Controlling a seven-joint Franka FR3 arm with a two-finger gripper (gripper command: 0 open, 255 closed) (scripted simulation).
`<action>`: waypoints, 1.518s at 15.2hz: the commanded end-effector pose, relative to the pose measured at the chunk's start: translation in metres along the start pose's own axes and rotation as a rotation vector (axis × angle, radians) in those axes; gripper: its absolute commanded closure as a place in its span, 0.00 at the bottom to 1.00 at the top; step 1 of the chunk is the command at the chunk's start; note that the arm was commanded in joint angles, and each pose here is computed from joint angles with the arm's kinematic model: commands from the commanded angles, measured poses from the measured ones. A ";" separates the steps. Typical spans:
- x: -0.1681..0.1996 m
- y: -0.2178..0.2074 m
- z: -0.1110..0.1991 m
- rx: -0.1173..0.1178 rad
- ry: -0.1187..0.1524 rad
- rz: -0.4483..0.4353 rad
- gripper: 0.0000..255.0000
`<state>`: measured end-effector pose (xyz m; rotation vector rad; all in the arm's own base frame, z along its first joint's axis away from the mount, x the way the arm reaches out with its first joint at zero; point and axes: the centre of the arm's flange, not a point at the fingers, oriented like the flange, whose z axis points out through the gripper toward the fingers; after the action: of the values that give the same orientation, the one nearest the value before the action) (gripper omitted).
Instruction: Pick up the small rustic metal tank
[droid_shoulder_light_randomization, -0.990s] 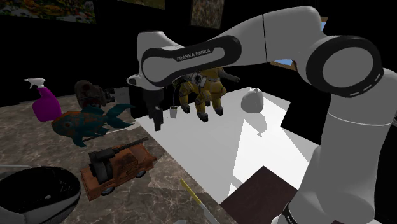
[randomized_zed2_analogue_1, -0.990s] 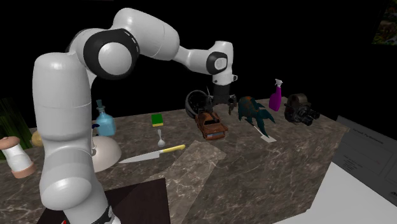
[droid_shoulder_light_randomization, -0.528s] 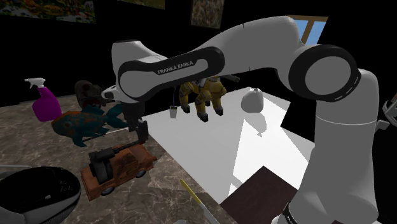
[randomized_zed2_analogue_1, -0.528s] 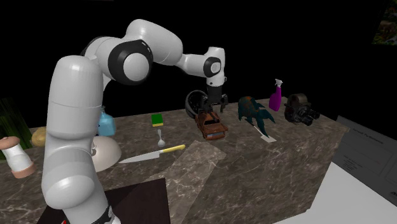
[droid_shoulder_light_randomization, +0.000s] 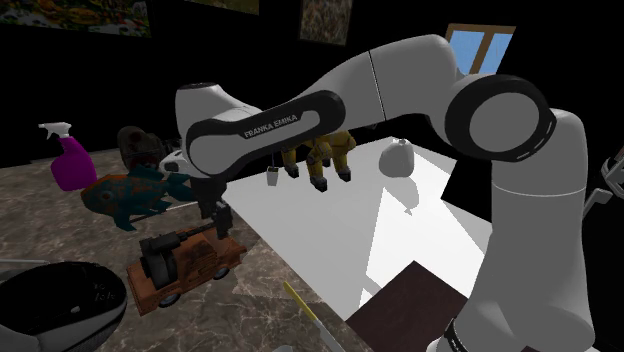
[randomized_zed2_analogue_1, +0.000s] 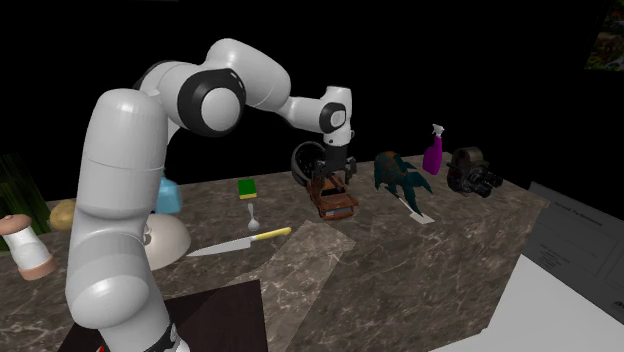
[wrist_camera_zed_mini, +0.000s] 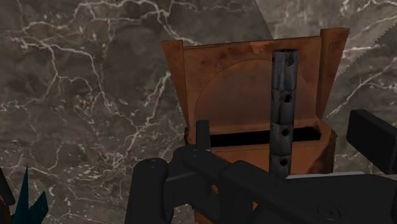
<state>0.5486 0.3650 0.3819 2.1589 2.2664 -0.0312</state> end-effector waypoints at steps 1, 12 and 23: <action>0.000 0.000 0.002 0.000 0.000 0.000 1.00; 0.001 0.000 -0.008 0.000 0.000 0.000 1.00; -0.001 0.000 -0.066 0.000 0.000 0.000 1.00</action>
<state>0.5484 0.3661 0.4402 2.1593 2.2671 -0.0374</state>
